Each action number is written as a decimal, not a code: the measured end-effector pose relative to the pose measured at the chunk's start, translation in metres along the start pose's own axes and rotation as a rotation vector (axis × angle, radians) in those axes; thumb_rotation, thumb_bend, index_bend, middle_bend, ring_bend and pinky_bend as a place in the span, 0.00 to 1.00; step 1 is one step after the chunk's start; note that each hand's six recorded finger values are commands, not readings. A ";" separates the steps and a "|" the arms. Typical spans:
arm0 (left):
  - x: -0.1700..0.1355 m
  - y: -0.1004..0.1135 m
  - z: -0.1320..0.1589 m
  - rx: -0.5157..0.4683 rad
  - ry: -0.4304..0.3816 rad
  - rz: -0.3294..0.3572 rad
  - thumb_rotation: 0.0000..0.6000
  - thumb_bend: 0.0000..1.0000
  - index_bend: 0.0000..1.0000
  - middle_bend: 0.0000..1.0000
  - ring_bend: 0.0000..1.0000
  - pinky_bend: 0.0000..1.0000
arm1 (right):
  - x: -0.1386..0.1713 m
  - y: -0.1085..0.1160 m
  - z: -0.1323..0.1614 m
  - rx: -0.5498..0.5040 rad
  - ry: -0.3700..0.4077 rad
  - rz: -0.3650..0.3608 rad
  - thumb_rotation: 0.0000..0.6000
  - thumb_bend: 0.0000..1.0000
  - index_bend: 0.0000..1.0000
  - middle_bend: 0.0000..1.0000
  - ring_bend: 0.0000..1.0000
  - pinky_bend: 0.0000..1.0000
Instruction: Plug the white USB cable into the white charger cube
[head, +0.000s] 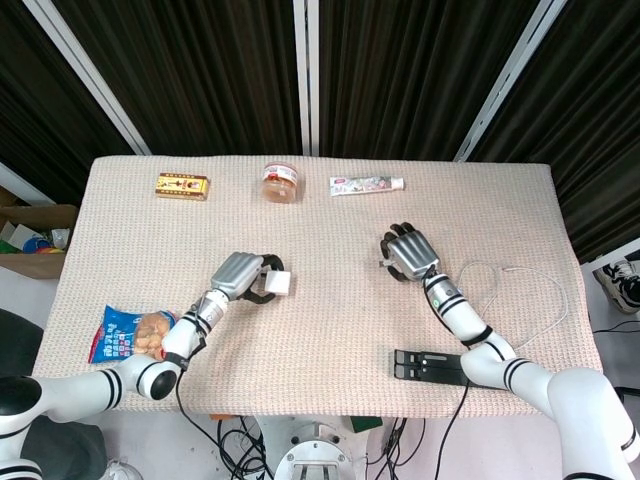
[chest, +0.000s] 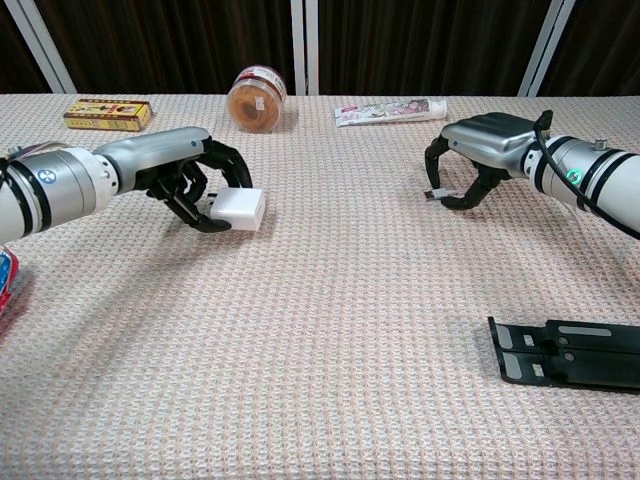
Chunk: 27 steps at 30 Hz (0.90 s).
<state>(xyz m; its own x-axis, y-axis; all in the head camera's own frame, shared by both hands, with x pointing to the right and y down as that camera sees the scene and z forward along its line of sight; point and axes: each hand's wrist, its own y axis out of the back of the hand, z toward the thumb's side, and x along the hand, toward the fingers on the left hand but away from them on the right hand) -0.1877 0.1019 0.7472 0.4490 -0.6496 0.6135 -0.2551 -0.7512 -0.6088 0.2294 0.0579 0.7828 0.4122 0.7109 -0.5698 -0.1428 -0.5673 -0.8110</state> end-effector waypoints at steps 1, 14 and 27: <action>0.000 0.000 0.000 0.000 0.000 -0.001 1.00 0.24 0.56 0.45 0.74 0.92 | 0.000 0.000 0.000 0.000 -0.002 0.001 1.00 0.36 0.57 0.37 0.15 0.20; -0.002 0.001 -0.003 0.001 0.001 0.000 1.00 0.24 0.56 0.45 0.73 0.92 | 0.000 0.005 0.001 -0.007 -0.010 -0.027 1.00 0.47 0.64 0.40 0.17 0.21; -0.007 0.031 0.006 -0.009 -0.015 0.030 1.00 0.24 0.56 0.45 0.73 0.92 | 0.012 0.041 0.001 -0.089 0.019 -0.084 1.00 0.81 0.60 0.61 0.35 0.37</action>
<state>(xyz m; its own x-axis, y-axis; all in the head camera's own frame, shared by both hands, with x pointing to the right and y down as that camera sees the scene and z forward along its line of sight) -0.1940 0.0839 0.7211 0.4542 -0.6701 0.5871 -0.2759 -0.7324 -0.6225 0.2280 0.0435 0.7426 0.4366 0.7499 -0.4971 -0.0271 -0.5413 -0.8404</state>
